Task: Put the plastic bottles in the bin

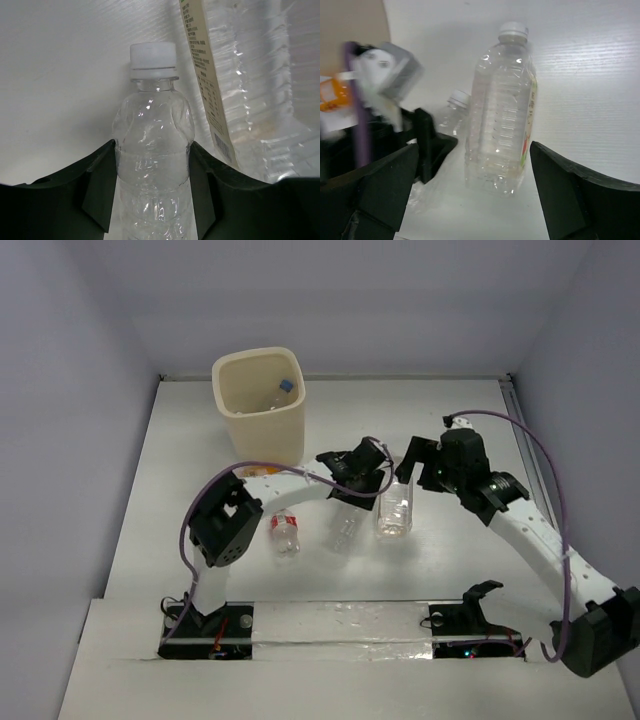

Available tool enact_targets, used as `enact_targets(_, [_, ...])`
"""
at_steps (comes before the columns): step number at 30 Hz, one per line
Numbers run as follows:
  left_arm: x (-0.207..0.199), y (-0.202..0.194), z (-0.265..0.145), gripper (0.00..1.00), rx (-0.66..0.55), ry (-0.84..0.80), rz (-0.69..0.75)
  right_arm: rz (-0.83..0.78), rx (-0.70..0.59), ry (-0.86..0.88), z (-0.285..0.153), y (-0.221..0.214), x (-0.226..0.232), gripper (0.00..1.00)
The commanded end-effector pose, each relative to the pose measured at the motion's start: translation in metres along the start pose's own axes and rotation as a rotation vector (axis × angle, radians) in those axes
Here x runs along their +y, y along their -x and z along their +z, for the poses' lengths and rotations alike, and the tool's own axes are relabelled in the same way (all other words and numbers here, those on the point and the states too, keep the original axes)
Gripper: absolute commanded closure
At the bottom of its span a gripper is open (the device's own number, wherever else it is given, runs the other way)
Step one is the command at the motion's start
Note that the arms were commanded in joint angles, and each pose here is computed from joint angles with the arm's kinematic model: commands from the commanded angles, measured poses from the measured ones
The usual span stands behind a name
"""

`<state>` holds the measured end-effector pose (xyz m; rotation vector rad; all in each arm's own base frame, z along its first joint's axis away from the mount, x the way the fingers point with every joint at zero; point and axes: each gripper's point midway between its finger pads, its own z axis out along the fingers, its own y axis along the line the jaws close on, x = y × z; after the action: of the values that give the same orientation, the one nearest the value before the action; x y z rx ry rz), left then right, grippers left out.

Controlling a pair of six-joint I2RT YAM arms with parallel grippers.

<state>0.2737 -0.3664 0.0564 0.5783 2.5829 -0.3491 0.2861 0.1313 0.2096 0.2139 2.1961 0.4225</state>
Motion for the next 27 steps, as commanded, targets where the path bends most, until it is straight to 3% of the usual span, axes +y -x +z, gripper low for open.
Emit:
enact_targets(1, [-0.007, 0.041, -0.07, 0.74, -0.161, -0.042, -0.035, -0.039, 0.046, 0.004, 0.015, 0.001, 0.002, 0.01])
enact_targets(7, [0.013, 0.109, -0.17, 0.74, -0.395, -0.081, -0.135, -0.11, 0.181, -0.074, 0.061, -0.012, -0.01, 0.0])
enact_targets(11, [0.041, 0.169, -0.261, 0.74, -0.624, -0.112, -0.223, -0.144, 0.222, -0.11, 0.08, -0.018, -0.016, 0.0])
enact_targets(17, [0.107, 0.229, -0.357, 0.73, -0.885, -0.075, -0.325, -0.166, 0.285, -0.168, 0.105, -0.031, -0.026, 0.0])
enact_targets(27, [0.207, 0.279, -0.432, 0.73, -1.159, 0.074, -0.462, -0.19, 0.4, -0.196, 0.131, -0.066, -0.04, 0.0])
